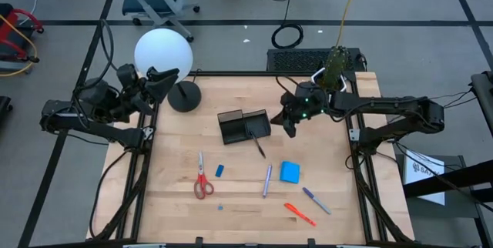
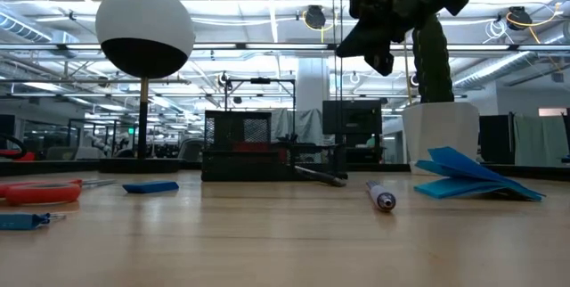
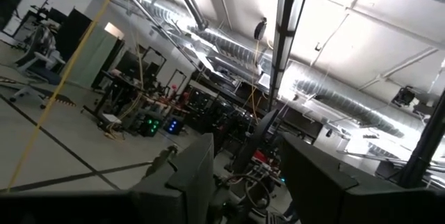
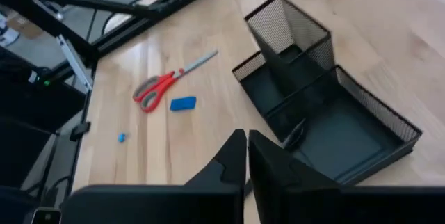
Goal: Pick and place office supplies into organizer
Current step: Put the top black pen into the black desk organizer
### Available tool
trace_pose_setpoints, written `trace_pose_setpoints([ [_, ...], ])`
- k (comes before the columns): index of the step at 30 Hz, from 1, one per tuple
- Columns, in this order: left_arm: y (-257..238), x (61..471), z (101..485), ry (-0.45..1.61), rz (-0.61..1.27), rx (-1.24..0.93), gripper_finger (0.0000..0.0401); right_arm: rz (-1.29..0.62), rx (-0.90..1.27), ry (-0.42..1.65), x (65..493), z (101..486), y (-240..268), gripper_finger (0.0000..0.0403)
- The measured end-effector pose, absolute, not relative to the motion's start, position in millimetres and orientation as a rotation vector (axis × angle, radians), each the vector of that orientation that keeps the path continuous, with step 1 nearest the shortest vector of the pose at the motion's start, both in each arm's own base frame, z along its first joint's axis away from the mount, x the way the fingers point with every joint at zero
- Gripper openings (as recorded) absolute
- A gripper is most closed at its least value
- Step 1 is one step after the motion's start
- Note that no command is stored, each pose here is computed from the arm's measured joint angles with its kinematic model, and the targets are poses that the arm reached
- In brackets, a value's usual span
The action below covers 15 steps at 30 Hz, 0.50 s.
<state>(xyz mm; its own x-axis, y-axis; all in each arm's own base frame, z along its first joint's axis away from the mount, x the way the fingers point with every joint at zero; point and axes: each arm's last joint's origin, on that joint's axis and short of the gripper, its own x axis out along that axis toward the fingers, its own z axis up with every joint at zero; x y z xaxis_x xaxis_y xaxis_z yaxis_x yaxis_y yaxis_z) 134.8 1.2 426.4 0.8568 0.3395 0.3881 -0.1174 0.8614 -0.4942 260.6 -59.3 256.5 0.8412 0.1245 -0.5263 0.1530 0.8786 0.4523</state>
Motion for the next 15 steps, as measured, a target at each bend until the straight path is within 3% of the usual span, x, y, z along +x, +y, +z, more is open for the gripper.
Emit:
trace_pose_setpoints([
  [15,0.1,138.8,417.1,-0.384,0.233,-0.497,0.017,0.092,0.536,0.693,282.1,234.0,-20.0,0.006],
])
